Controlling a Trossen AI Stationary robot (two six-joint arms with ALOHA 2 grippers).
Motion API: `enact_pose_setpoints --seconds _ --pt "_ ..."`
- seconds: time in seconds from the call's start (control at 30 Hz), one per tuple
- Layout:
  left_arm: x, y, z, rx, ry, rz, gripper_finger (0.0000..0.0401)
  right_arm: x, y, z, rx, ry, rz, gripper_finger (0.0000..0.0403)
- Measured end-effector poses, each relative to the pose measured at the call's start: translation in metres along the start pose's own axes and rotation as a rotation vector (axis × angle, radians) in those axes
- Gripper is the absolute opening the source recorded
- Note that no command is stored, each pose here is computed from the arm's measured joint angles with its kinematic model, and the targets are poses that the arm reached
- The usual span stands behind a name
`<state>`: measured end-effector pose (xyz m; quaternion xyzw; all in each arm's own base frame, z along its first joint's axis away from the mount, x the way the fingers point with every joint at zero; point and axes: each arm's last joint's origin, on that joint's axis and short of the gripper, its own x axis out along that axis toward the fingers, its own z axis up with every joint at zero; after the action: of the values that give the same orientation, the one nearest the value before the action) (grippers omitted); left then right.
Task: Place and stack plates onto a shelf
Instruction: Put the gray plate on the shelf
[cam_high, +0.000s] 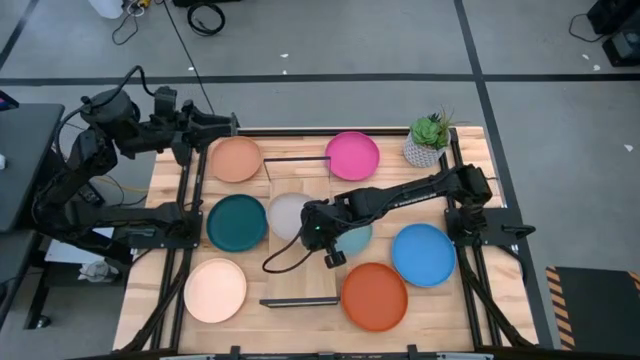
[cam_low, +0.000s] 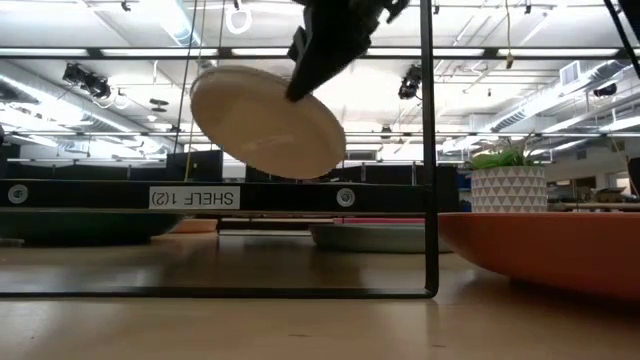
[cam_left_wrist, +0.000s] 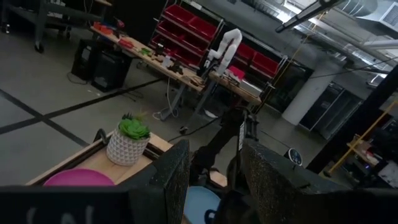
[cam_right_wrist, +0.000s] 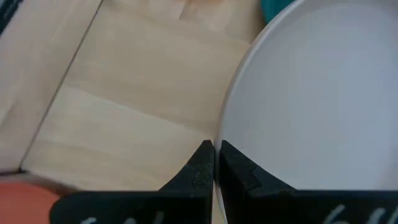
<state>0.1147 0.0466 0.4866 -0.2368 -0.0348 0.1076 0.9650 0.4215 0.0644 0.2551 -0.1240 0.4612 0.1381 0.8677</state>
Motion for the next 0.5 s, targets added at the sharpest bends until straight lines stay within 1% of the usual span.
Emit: enact_pose_setpoints --seconds 0.1,0.2,0.37,0.5 --pt "-0.001 0.000 0.000 0.000 0.000 0.000 0.0156 0.012 -0.006 -0.005 -0.047 0.042 -0.044 0.0017" --pt "-0.001 0.000 -0.001 -0.003 0.009 0.005 0.0156 0.025 -0.013 -0.010 -0.081 0.071 -0.052 0.0019" --pt "-0.001 0.001 -0.001 -0.005 0.014 0.008 0.0156 0.045 -0.026 -0.022 -0.093 0.178 -0.149 0.0027" --pt "-0.001 0.001 -0.001 -0.010 0.014 0.008 0.0156 0.046 -0.034 -0.026 -0.077 0.192 -0.165 0.0028"
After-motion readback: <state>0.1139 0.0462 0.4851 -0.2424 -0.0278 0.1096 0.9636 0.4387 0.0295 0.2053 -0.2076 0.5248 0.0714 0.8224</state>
